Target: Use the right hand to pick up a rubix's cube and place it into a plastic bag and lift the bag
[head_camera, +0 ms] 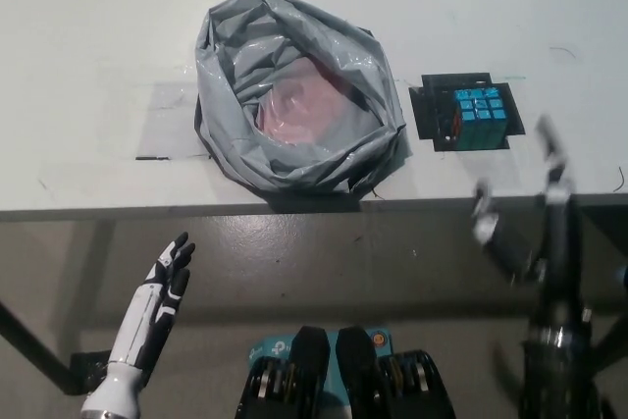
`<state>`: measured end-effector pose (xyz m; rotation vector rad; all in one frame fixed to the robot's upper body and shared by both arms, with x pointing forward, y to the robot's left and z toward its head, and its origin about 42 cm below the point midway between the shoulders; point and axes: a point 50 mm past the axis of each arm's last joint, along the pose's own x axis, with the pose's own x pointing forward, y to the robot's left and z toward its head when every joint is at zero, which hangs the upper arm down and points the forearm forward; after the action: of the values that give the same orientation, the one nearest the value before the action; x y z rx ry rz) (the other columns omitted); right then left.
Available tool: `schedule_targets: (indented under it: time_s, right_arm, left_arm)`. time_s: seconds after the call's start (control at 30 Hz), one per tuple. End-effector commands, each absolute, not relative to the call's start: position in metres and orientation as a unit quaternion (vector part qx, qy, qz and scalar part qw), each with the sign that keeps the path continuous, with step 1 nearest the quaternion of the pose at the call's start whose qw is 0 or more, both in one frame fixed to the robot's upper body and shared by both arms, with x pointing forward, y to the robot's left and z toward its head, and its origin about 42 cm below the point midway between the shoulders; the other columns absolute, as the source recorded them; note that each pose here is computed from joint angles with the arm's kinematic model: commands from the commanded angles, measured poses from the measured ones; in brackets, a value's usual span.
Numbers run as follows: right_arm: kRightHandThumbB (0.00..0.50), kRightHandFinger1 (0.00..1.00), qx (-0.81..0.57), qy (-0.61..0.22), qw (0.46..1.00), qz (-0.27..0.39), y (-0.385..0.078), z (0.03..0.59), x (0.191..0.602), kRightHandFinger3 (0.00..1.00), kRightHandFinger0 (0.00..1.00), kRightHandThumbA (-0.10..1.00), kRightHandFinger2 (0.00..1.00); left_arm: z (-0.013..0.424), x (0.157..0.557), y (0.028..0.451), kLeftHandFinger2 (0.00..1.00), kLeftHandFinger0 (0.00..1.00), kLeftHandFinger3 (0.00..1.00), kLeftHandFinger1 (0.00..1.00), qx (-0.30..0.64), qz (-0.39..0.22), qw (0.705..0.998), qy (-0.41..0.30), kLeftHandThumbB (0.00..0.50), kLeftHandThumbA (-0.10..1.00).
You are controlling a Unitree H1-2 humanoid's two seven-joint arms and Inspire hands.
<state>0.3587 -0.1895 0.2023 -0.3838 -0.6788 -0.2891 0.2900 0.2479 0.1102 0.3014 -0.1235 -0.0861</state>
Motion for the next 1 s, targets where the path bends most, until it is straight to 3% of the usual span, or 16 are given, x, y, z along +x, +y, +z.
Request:
schedule_targets:
  time_s: [0.0,0.17,0.47,0.67,0.97]
  right_arm:
    - [0.279,1.0,-0.192,-0.378,0.884,-0.197,-0.184,0.246,0.389,1.0,1.0,0.72,1.0]
    - [0.342,1.0,-0.188,-0.334,0.9,-0.207,-0.174,0.277,0.44,1.0,1.0,0.89,1.0]
    - [0.381,1.0,-0.2,-0.271,0.916,-0.217,-0.163,0.303,0.489,1.0,1.0,0.76,1.0]
    - [0.415,1.0,-0.215,-0.231,0.925,-0.213,-0.161,0.303,0.512,1.0,1.0,0.8,1.0]
    - [0.429,1.0,-0.211,-0.168,0.941,-0.203,-0.165,0.286,0.526,1.0,1.0,0.77,1.0]
  left_arm:
    - [0.129,0.293,0.248,1.0,1.0,1.0,1.0,0.179,-0.051,0.975,-0.119,0.086,1.0]
    - [0.13,0.293,0.247,1.0,1.0,1.0,1.0,0.174,-0.049,0.976,-0.123,0.097,1.0]
    - [0.133,0.294,0.244,1.0,1.0,1.0,1.0,0.184,-0.054,0.973,-0.127,0.087,1.0]
    - [0.133,0.293,0.243,1.0,1.0,1.0,1.0,0.187,-0.053,0.973,-0.128,0.079,1.0]
    - [0.133,0.293,0.243,1.0,1.0,1.0,1.0,0.19,-0.053,0.972,-0.128,0.096,1.0]
